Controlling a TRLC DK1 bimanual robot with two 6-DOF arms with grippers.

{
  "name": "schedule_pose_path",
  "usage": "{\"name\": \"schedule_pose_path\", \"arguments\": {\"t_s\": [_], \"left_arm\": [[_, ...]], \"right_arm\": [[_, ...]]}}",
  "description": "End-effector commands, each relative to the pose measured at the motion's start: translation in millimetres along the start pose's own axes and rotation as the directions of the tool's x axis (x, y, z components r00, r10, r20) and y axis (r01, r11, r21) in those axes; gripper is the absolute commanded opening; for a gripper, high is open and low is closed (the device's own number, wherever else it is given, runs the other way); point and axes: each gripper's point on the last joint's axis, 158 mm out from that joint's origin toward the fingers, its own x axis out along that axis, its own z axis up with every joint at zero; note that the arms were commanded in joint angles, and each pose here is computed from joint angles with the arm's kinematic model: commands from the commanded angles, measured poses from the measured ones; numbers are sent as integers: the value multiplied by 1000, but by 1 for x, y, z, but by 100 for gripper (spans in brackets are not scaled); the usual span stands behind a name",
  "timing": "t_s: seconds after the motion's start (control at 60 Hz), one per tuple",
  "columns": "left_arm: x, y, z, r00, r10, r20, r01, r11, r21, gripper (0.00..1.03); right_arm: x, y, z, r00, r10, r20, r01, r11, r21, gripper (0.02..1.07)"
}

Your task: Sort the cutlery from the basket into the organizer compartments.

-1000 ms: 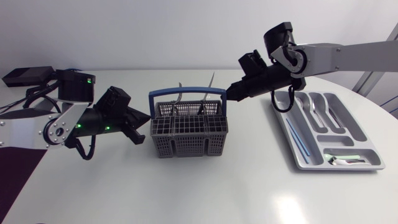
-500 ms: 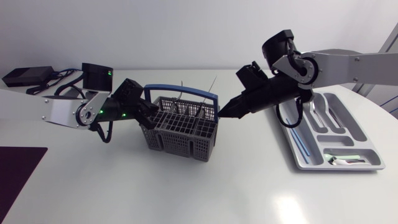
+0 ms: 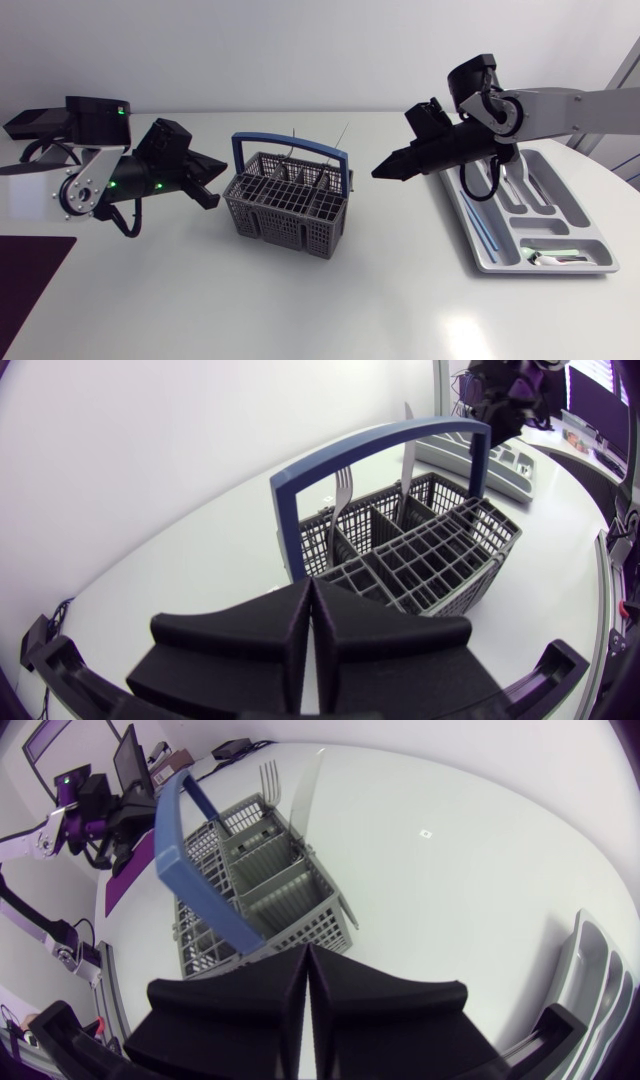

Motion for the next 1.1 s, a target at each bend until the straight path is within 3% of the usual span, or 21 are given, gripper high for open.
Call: {"name": "schedule_pose_path", "arguments": {"t_s": [0.0, 0.567, 0.867, 1.083], "left_arm": [[-6, -9, -17, 1000, -13, -27, 14, 1000, 19, 4], [7, -10, -88, 988, -38, -151, 36, 999, -13, 4], [26, -12, -84, 991, -58, -125, 55, 998, -28, 4], [33, -15, -75, 991, -78, -107, 75, 997, -30, 4]], "right_arm": [[9, -14, 11, 1000, -5, 17, 4, 999, 39, 7], [81, -39, 28, 996, 92, -18, -88, 983, 159, 7], [83, 3, 5, 970, 229, -80, -213, 962, 171, 7], [67, 23, -15, 964, 246, -105, -227, 960, 167, 7]]}}
